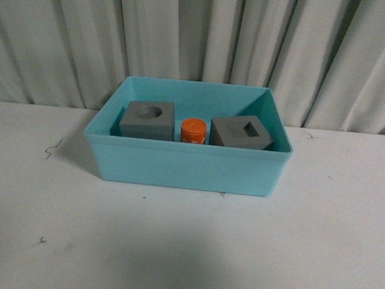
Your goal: Place gray and orange parts in blue box
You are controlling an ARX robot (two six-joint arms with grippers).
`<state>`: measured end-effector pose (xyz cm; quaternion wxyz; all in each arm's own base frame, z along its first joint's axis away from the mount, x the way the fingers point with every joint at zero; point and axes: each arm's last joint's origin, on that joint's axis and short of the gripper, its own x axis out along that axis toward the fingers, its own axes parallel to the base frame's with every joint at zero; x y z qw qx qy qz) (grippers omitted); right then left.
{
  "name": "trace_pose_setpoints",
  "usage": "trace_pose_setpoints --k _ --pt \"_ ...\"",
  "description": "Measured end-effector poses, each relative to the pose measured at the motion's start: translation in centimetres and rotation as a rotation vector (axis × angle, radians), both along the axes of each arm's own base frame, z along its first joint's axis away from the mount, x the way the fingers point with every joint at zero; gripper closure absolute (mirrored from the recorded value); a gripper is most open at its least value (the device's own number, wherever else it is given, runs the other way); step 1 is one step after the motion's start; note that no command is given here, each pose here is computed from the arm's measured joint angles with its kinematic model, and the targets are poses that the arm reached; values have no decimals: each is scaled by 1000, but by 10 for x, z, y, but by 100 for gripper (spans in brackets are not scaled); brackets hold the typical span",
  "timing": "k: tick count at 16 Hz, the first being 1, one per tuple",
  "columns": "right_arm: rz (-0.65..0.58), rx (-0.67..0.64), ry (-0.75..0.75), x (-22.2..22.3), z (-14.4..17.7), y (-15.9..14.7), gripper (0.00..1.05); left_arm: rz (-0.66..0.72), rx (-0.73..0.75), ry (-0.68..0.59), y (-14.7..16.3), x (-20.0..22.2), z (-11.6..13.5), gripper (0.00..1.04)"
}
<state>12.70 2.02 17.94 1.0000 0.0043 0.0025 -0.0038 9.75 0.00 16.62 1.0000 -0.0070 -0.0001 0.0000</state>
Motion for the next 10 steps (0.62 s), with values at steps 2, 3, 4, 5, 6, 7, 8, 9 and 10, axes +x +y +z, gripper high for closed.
trace_pose_setpoints --k 2,3,4,5,6,7,8,9,10 --pt "5 -1 -6 -4 -1 -5 103 0 0 0 0 0 0 7" --pt "4 -2 -3 -5 -3 -7 103 0 0 0 0 0 0 7" --pt "2 -2 -2 -7 -5 -8 103 0 0 0 0 0 0 7" --pt "2 1 -27 -8 -8 -10 103 0 0 0 0 0 0 7" --pt "11 -3 -9 -9 -10 -18 103 0 0 0 0 0 0 7" --pt "-20 -3 -17 -11 -9 -22 103 0 0 0 0 0 0 7" --pt "-2 -3 -27 -13 -8 -21 103 0 0 0 0 0 0 7" --pt "5 -3 -14 -14 -9 -20 103 0 0 -1 0 0 0 7" --pt "5 -3 -17 -15 -9 -20 103 0 0 0 0 0 0 7"
